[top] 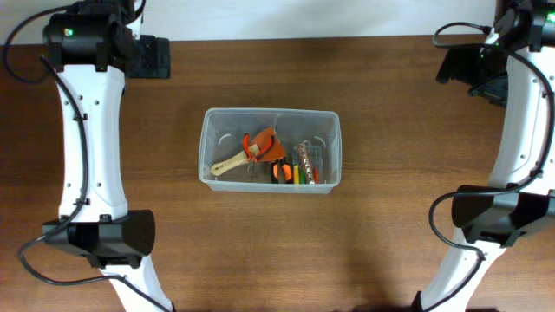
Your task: Pack container
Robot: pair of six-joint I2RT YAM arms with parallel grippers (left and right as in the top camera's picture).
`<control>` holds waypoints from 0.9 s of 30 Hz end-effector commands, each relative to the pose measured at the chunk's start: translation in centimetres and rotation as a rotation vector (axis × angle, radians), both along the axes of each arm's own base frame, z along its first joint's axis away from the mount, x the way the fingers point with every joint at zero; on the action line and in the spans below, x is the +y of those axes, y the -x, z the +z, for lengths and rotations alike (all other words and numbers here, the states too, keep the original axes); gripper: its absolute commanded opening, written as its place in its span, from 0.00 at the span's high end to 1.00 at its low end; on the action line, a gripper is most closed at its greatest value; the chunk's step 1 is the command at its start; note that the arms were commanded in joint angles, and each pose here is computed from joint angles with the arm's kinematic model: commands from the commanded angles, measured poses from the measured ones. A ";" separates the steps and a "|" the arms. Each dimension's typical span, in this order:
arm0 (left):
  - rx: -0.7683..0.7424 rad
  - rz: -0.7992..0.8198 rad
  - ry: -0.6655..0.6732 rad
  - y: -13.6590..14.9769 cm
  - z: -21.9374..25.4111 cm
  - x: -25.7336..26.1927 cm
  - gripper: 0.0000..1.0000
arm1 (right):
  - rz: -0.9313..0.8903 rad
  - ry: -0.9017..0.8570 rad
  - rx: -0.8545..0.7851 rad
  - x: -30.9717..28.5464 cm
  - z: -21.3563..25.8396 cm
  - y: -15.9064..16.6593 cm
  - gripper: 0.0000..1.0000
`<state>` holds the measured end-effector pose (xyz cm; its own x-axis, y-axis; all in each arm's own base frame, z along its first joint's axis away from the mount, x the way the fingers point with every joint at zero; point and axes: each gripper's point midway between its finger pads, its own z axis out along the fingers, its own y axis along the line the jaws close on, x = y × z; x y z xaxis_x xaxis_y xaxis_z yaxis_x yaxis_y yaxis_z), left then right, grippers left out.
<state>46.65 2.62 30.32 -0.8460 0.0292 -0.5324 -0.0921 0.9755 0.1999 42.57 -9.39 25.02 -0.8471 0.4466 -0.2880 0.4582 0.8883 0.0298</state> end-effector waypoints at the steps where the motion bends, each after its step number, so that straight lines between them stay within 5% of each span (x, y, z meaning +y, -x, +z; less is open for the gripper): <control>1: 0.000 0.013 0.018 0.0 -0.1 0.1 0.01 | 0.000 0.008 -0.013 -0.1 0.5 0.1 0.01; 17: 0.000 0.013 0.018 0.0 -0.1 0.1 0.01 | 0.000 0.011 -0.025 -0.1 1.0 0.3 0.01; 27: 0.000 0.014 0.018 0.0 -0.1 0.1 0.01 | 0.063 0.061 -0.331 3.5 12.9 6.1 0.01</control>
<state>46.64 2.64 30.32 -0.8460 0.0271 -0.5325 -0.0940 0.9755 0.1989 40.11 -8.12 31.13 -0.8032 0.4210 -0.4216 0.4338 0.8982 0.0704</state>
